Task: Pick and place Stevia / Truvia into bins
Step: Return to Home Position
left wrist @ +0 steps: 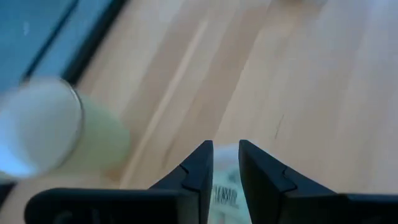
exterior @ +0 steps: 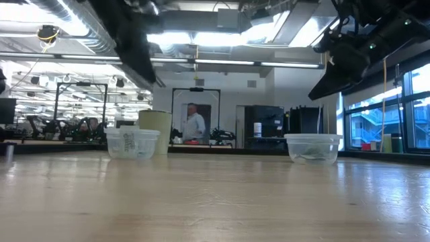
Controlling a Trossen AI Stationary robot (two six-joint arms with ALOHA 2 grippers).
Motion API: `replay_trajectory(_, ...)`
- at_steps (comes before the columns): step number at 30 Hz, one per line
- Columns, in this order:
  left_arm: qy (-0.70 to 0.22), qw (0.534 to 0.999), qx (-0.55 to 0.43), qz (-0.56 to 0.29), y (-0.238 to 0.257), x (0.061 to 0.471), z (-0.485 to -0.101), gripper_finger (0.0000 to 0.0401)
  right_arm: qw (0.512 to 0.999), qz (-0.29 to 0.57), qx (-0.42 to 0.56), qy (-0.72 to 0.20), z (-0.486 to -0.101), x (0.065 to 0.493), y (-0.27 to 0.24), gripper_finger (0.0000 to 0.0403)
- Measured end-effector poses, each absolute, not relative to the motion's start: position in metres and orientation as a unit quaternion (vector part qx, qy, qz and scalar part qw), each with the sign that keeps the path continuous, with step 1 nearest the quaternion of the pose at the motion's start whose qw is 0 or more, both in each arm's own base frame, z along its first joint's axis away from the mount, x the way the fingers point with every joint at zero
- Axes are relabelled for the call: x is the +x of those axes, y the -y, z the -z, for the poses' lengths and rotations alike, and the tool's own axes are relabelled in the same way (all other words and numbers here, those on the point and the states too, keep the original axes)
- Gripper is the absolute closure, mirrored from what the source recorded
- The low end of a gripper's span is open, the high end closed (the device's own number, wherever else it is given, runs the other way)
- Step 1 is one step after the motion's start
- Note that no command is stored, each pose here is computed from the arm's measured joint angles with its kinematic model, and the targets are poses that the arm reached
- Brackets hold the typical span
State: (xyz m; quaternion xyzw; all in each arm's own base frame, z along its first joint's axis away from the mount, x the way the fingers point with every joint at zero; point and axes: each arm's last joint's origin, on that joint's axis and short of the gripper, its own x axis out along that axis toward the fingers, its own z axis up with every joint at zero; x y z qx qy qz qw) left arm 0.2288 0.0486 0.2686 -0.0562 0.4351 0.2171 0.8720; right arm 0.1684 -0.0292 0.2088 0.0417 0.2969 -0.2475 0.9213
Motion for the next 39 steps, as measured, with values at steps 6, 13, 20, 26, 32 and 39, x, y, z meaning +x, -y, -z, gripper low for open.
replay_trajectory(6,-0.308,0.934,-0.039,-0.175,-0.046,0.191,-0.284,0.0331,0.945,0.188,0.071,-0.258,-0.223,0.156,0.029,0.0258)
replay_trajectory(13,-0.194,0.969,-0.049,-0.146,-0.041,0.152,-0.267,0.0336,0.955,0.191,0.093,-0.206,-0.237,0.142,0.028,0.0258)
replay_trajectory(20,-0.114,0.986,-0.043,-0.117,-0.032,0.125,-0.252,0.0336,0.962,0.189,0.098,-0.169,-0.232,0.133,0.027,0.0258)
replay_trajectory(26,-0.065,0.99,-0.034,-0.117,-0.027,0.104,-0.246,0.0336,0.966,0.188,0.121,-0.131,-0.212,0.117,0.024,0.0258)
replay_trajectory(32,-0.018,0.992,-0.026,-0.121,-0.022,0.087,-0.246,0.0336,0.974,0.18,0.12,-0.069,-0.209,0.096,0.021,0.0258)
replay_trajectory(39,0.005,0.99,-0.034,-0.139,-0.022,0.079,-0.23,0.0336,0.976,0.179,0.114,-0.046,-0.207,0.074,0.017,0.0258)
